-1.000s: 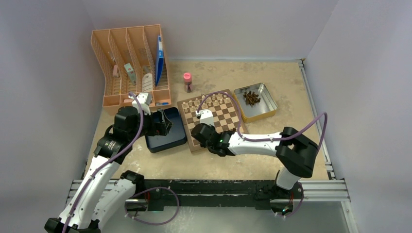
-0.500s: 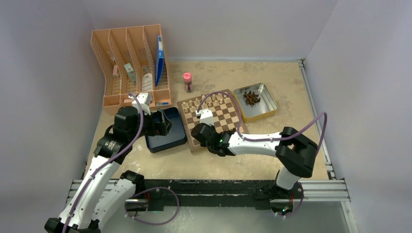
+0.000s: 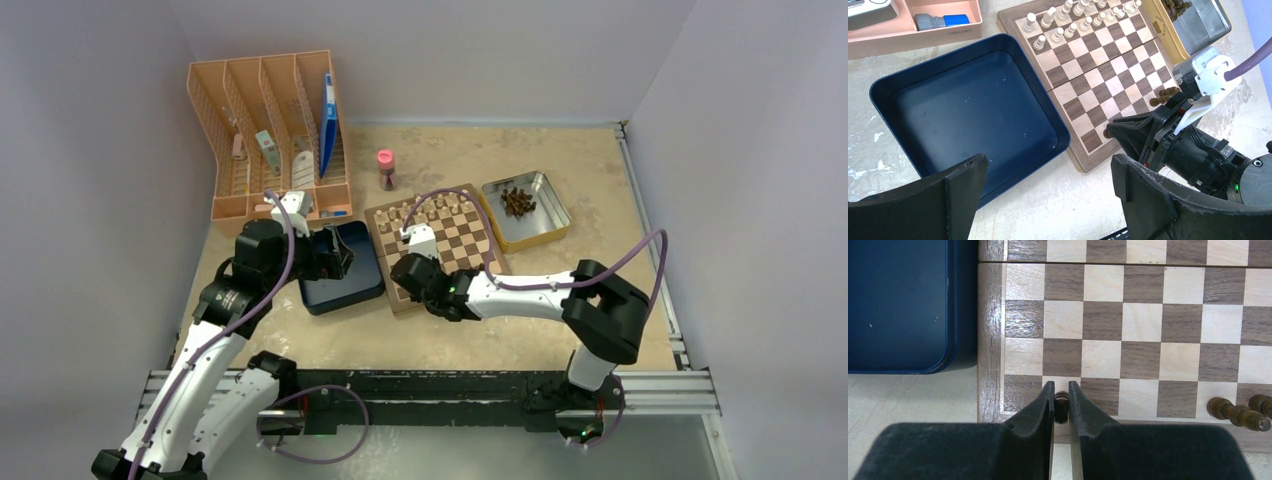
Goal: Set up the chess pieces on the board
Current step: Place the chess piece on the chessboard.
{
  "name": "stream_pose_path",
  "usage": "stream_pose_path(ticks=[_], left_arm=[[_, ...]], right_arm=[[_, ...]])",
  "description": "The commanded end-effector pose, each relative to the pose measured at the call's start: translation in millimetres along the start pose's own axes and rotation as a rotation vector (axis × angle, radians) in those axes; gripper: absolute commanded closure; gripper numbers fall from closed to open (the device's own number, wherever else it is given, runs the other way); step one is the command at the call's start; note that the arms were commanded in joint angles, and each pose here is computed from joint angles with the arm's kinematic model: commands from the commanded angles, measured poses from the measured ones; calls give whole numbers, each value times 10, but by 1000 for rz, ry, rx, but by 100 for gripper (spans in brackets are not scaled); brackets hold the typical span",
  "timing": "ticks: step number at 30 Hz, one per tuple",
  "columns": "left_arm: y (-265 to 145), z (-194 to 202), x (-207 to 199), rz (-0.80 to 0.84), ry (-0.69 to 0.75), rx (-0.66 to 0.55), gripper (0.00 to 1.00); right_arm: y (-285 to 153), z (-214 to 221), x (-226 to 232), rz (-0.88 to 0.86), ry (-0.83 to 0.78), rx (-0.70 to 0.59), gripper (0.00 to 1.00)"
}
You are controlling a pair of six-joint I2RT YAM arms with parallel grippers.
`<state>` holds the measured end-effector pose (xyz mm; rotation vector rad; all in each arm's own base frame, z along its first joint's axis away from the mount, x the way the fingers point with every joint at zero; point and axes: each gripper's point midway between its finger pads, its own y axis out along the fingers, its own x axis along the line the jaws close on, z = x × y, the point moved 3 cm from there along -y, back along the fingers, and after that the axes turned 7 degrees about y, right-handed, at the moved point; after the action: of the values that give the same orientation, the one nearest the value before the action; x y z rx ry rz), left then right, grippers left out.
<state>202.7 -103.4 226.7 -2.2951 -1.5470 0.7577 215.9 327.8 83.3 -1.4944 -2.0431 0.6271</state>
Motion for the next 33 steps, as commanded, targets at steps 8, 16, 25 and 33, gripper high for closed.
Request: stream_pose_path(ticks=[8, 16, 25, 33], left_arm=[[-40, -107, -10, -5, -19, -48, 5], [-40, -110, -12, -3, -19, -49, 5], [-33, -107, -13, -3, -19, -42, 5], [-28, -106, -37, 15, -13, -43, 5]], right_arm=[[6, -126, 108, -9, 1, -28, 83], [-46, -226, 190, -42, 21, -41, 56], [-139, -573, 259, -18, 20, -110, 52], [-239, -1165, -53, 41, 84, -223, 57]])
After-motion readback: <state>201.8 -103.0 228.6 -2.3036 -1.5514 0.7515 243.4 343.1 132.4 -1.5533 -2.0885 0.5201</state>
